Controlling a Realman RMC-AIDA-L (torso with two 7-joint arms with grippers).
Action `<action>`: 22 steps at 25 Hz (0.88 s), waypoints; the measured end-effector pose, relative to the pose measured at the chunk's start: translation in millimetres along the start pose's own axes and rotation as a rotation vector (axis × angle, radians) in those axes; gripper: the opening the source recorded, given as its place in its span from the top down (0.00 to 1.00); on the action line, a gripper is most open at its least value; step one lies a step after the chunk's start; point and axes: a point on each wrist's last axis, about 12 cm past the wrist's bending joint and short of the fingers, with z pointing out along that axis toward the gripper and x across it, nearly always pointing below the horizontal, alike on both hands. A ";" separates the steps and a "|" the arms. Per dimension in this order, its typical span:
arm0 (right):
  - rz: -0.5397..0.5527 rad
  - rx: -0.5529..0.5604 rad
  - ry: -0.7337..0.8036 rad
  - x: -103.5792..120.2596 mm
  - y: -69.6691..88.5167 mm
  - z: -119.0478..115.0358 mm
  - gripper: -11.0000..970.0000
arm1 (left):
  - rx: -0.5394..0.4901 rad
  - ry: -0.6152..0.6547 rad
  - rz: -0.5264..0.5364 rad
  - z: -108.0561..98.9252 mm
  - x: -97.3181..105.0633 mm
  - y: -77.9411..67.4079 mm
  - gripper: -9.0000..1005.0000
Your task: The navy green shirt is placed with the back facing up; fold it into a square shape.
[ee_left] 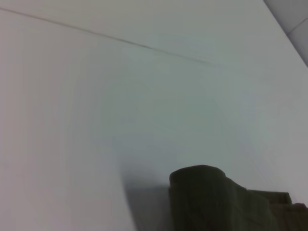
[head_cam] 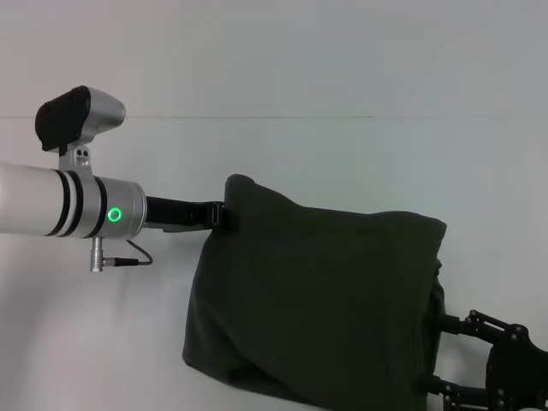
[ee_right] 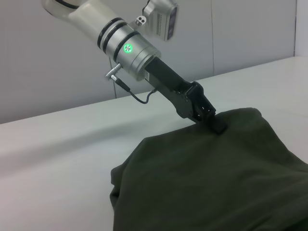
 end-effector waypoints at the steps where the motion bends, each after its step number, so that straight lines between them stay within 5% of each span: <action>1: 0.000 0.000 -0.001 -0.2 -0.2 0.1 0.06 | 0.002 -0.002 -0.001 -0.7 0.1 0.7 0.95; 22: -0.009 0.001 -0.009 -3.5 -2.8 2.0 0.06 | -0.035 -0.274 -0.312 -39.3 27.7 57.2 0.86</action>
